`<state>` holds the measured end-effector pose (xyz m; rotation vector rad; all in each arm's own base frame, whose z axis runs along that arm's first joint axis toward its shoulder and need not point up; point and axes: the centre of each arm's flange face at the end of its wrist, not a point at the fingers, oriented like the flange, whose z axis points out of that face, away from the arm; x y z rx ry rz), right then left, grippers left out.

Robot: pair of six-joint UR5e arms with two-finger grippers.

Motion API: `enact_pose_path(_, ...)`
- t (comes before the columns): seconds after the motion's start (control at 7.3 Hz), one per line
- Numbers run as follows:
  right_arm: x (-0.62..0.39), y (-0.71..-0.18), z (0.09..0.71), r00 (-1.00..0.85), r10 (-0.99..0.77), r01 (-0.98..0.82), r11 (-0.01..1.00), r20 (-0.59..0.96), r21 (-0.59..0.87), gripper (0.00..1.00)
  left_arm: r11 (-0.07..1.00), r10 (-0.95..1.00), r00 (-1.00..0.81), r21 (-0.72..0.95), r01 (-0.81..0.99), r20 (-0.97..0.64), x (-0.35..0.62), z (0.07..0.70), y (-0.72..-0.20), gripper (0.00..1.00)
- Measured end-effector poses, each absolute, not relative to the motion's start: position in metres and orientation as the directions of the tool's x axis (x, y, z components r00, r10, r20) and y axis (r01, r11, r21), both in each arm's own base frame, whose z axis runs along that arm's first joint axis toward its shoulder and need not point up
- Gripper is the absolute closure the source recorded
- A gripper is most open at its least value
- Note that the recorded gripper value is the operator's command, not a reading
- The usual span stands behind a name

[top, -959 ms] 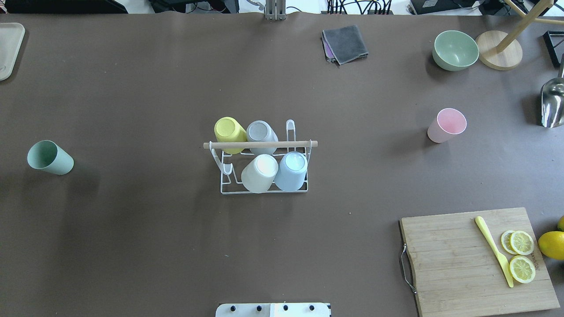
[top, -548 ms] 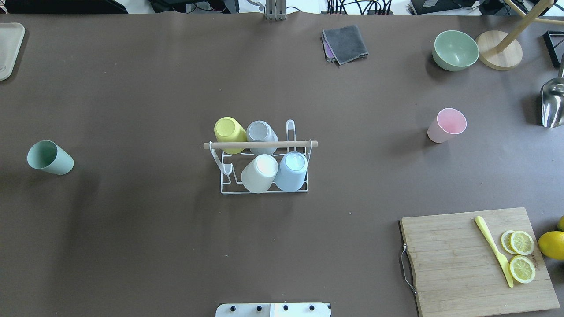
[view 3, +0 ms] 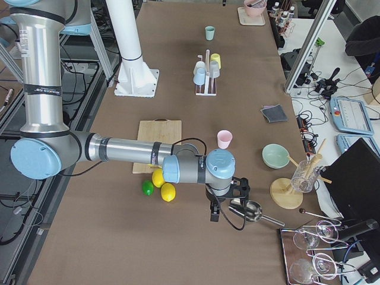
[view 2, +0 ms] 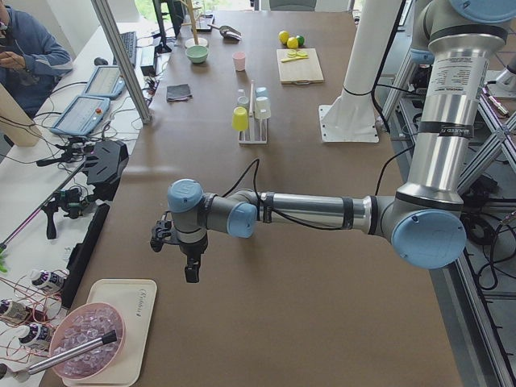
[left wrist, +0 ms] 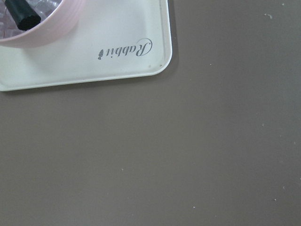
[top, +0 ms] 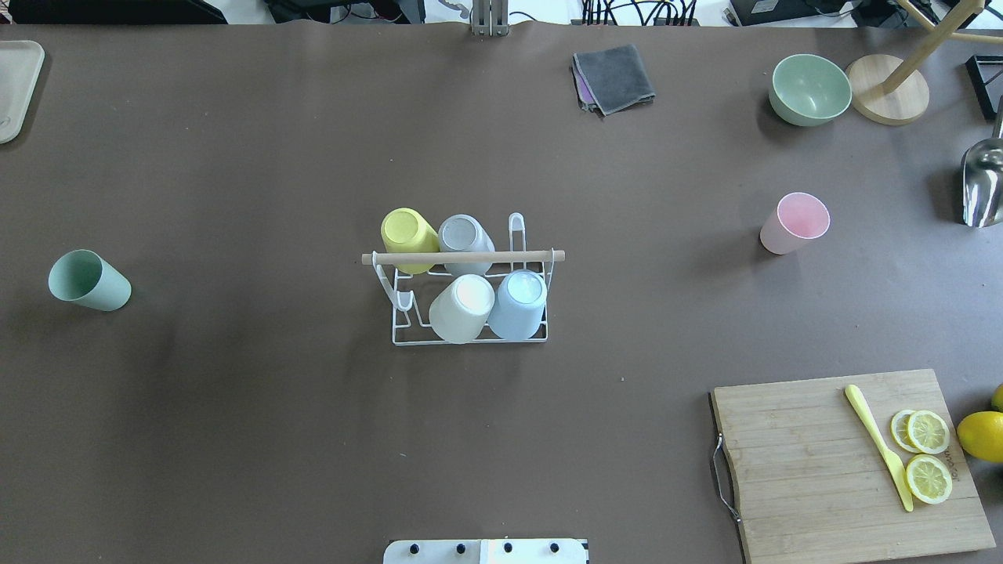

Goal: Place cup on cup holder

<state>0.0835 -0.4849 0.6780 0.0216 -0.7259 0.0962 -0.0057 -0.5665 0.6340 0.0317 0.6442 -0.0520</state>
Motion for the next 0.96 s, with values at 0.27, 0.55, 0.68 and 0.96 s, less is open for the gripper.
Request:
enact_pose_path(0.27,0.083,-0.485,0.678,0.743,0.084,-0.097,0.995,0.664,-0.017,0.00,0.996,-0.084,0.808,-0.072,0.051,-0.583,0.001,0.606,-0.594,0.02)
enact_pose_path(0.55,0.083,-0.484,0.678,0.739,0.087,-0.099,0.995,0.668,-0.020,0.00,0.980,-0.140,0.821,-0.193,0.037,-0.554,0.016,0.573,-0.635,0.02)
enact_pose_path(0.68,0.082,-0.481,0.680,0.731,0.087,-0.096,0.995,0.677,-0.024,0.00,0.971,-0.149,0.827,-0.237,0.020,-0.542,0.030,0.559,-0.653,0.02)
enact_pose_path(0.96,0.081,-0.481,0.679,0.724,0.079,-0.092,0.996,0.685,-0.018,0.00,0.962,-0.090,0.835,-0.265,-0.069,-0.543,0.080,0.541,-0.665,0.02)
